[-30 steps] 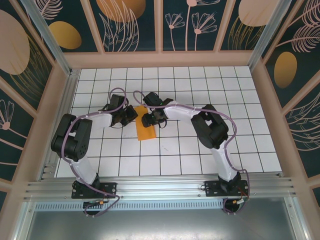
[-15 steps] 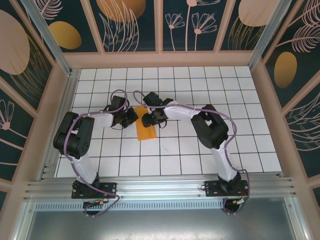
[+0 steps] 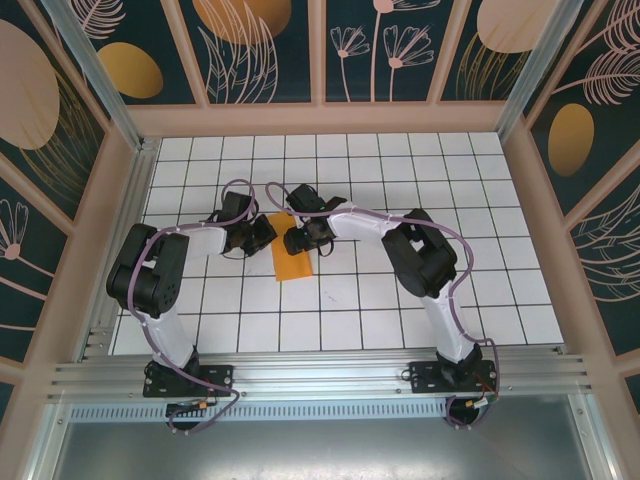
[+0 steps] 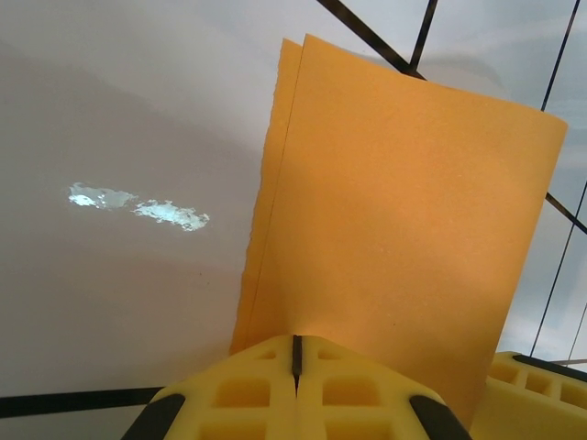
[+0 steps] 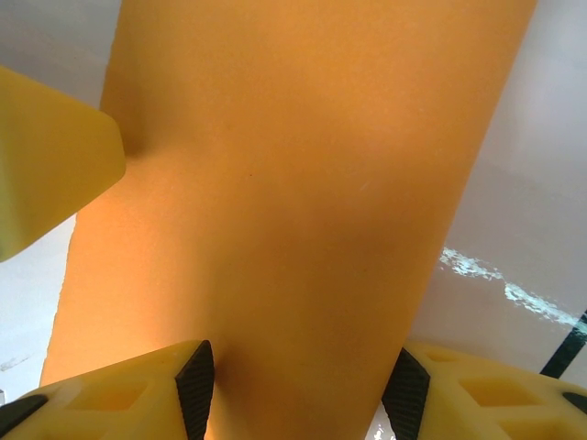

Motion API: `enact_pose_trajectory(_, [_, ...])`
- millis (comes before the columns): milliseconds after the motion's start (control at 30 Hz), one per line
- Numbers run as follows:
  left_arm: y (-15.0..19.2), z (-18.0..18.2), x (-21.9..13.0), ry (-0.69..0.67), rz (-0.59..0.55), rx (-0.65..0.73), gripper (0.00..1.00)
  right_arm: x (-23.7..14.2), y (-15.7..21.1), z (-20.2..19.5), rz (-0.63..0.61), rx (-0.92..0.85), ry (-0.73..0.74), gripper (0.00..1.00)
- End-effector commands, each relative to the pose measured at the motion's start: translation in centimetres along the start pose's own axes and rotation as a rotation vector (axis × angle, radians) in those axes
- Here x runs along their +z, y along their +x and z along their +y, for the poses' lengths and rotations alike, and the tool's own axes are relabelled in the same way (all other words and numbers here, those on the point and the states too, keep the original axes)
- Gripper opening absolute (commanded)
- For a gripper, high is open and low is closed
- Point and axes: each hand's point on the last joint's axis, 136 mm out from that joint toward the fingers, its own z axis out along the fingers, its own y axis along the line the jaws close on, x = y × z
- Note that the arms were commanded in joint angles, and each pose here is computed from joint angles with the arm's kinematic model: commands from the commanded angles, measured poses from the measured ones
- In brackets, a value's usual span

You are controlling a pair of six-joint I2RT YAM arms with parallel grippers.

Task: Fold a paper plane with a square sheet of paper (pick it up from the middle)
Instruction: Hold the square sheet of paper at the center of the table.

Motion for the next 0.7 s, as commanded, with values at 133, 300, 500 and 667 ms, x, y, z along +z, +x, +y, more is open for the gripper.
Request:
enact_pose_trajectory(133, [-0.9, -0.6, -1.5, 0.006, -0.069, 0.005, 0.0, 4.3, 5.2, -3.1, 0.15, -0.028, 0.092, 0.57])
enact_pose_trajectory(300, [-1.9, -1.2, -2.9, 0.012, -0.136, 0.001, 0.0, 4.5, 5.5, -3.2, 0.154, -0.038, 0.095, 0.57])
enact_pose_trajectory(500, [-2.2, -1.3, -3.2, 0.012, -0.154, -0.012, 0.0, 4.6, 5.5, -3.3, 0.156, -0.038, 0.103, 0.57])
enact_pose_trajectory(667, [-1.8, -1.5, -2.6, 0.035, -0.127, -0.018, 0.0, 4.7, 5.4, -3.2, 0.156, -0.028, 0.098, 0.58])
